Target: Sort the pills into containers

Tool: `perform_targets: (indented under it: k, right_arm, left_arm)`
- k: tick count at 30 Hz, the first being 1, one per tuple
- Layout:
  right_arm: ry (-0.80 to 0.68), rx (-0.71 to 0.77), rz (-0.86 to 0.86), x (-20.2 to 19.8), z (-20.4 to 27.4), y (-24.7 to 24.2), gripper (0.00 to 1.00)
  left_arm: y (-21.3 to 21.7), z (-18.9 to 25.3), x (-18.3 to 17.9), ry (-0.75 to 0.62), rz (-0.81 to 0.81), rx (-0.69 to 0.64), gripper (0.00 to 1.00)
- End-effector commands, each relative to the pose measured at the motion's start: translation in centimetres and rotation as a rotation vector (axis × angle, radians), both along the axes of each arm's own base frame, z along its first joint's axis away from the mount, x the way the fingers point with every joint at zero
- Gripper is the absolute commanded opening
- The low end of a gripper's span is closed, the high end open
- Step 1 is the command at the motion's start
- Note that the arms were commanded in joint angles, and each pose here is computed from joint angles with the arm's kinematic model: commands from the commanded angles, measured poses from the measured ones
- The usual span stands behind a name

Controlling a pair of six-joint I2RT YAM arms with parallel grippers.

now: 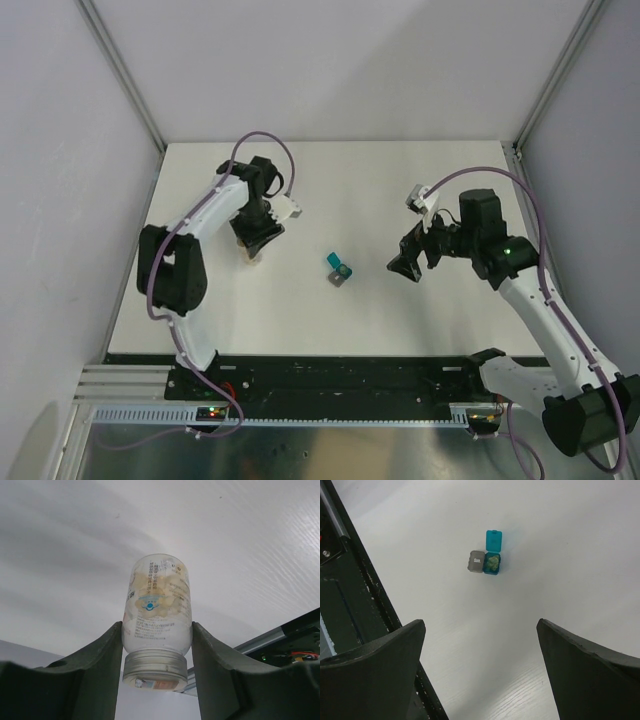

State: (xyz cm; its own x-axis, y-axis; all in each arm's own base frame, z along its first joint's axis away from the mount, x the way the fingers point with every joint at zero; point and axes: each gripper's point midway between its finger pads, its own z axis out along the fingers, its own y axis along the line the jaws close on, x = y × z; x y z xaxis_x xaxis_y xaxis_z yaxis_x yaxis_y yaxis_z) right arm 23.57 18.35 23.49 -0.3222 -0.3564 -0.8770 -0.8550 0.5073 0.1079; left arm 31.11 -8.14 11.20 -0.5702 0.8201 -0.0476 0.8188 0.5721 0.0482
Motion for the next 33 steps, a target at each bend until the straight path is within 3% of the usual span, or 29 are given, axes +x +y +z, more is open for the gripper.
perform_targets:
  k: [1, 22, 28, 33]
  right_arm:
    - [-0.021, 0.008, -0.027, 1.1, 0.0, -0.1, 0.99]
    - [0.011, -0.027, -0.006, 0.8, -2.3, -0.5, 0.99]
    - [0.019, -0.032, -0.011, 1.0, -2.6, -0.5, 1.00]
    - [0.024, -0.037, -0.012, 1.0, -2.8, -0.5, 0.99]
  left_arm:
    - [1.3, 0.7, 2.1, -0.018, -0.019, 0.042, 0.00]
    - [0.8, -3.2, 6.2, 0.035, 0.032, 0.051, 0.03]
    - [0.6, -3.9, 6.1, 0.050, 0.035, 0.051, 0.13]
    - [0.6, -4.1, 6.1, 0.050, 0.039, 0.048, 0.33]
